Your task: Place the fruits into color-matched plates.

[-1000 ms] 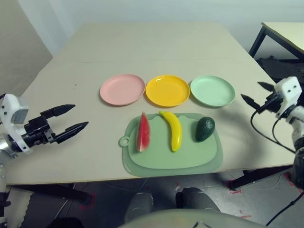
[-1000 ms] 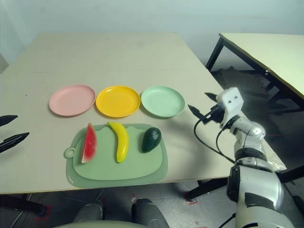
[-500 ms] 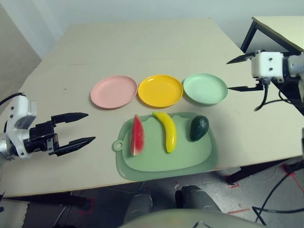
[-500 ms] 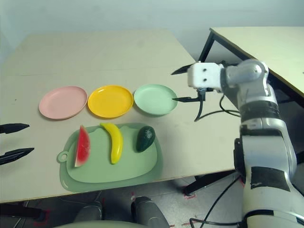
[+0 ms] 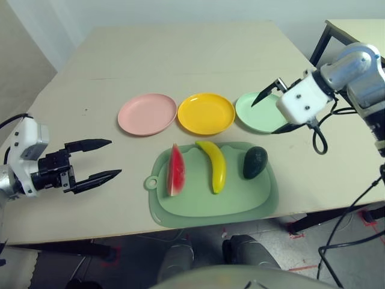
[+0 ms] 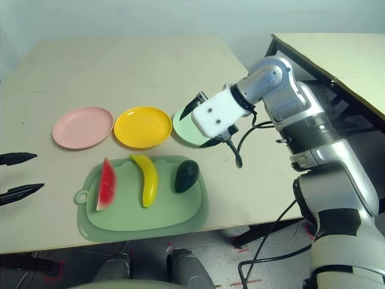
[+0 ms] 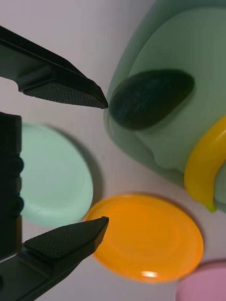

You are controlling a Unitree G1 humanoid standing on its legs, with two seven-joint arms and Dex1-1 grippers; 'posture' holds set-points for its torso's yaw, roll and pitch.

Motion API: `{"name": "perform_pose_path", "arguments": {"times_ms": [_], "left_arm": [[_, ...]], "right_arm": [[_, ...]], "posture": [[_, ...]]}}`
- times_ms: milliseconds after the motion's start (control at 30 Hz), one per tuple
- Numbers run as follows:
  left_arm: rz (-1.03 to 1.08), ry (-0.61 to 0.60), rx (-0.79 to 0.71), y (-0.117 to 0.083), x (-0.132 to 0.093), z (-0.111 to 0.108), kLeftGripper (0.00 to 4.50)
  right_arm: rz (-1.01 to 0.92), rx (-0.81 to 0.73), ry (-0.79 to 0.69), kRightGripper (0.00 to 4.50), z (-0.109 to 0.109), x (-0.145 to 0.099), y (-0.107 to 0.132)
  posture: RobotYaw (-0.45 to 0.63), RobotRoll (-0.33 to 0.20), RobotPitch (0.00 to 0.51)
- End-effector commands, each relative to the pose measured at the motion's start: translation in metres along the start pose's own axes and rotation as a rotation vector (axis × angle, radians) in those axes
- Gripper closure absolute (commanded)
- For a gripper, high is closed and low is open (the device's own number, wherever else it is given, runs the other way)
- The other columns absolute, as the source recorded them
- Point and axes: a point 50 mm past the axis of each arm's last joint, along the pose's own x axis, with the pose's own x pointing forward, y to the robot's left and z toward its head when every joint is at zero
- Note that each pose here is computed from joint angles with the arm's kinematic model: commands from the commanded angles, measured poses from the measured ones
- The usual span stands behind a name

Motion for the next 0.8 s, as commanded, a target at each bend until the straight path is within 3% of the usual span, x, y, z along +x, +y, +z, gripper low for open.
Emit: {"name": "perform_pose_path", "arguments": {"times_ms": [33,800], "left_arm": [[-0.028,0.027,0.017,-0.001,0.004,0.002,0.05],[-0.048,0.032,0.028,-0.002,0.011,0.003,0.05]], "right_arm": [[0.037,0.032,-0.022,0.0,0.005,0.01,0.004],[0.128,0.084,-0.004,0.0,-0.004,0.066,0.027]], "posture": [[-0.01,0.0,0.088],[0.0,0.0,0.102]]}}
